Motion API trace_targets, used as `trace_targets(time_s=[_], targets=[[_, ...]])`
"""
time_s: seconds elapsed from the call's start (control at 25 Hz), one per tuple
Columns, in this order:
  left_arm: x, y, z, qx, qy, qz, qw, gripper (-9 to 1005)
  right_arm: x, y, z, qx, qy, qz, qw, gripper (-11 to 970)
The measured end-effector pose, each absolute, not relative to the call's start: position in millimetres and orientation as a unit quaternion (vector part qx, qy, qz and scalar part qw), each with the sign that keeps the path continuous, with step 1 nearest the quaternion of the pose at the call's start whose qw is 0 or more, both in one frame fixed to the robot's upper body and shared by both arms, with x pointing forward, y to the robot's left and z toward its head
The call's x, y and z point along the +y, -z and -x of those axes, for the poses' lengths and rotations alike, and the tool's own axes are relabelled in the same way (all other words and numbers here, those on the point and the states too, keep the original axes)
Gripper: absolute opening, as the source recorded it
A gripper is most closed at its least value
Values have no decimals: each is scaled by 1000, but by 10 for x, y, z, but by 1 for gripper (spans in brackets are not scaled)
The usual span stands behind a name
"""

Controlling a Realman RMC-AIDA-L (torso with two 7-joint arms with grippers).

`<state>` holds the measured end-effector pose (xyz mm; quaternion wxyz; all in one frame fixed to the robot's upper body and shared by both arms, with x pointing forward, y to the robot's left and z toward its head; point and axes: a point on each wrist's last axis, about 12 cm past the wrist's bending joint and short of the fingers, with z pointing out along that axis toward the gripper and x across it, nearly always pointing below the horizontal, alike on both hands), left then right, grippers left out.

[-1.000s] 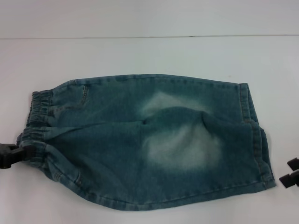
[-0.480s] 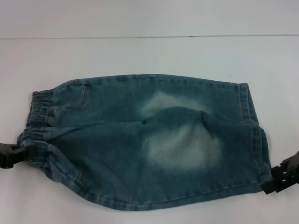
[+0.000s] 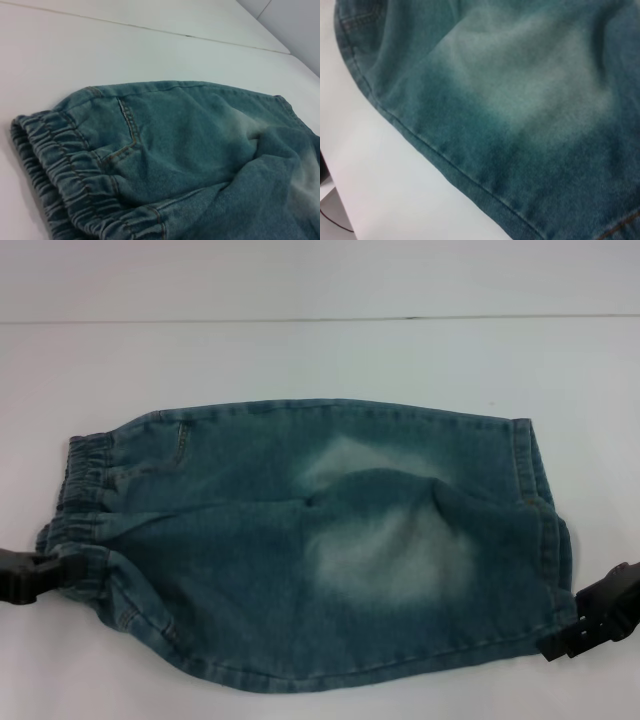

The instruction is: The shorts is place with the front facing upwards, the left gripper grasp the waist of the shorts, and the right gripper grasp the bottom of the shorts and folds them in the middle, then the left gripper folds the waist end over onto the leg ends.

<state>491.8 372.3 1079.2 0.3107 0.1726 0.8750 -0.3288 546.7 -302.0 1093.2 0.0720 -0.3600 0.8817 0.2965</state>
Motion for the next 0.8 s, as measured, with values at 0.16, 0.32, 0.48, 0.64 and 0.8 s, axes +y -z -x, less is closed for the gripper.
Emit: trace_targets(time_s=[0.16,0.32,0.48,0.64,0.8], targets=[[3718,-10782,-4909,875,329,-172,310,68,-3044,-10937,-5462,881,-297,361,72,656],[3711,-10778,-4909,875,330,-172,311,71,-3072,-10941,-5458,882,-296,358,74,565],[3701,-10776,-4915,874,330,-172,311,74,-3078,-10938,-5463,883,-293,359,75,456],[3692,-10776,-4921,874,332,-173,311,77,-3075,-10933,-5466,882,-292,362,75,290],[3684,-10778,-4925,873,334,-174,310,80,-3081,-10935,-5467,882,-294,360,81,125]])
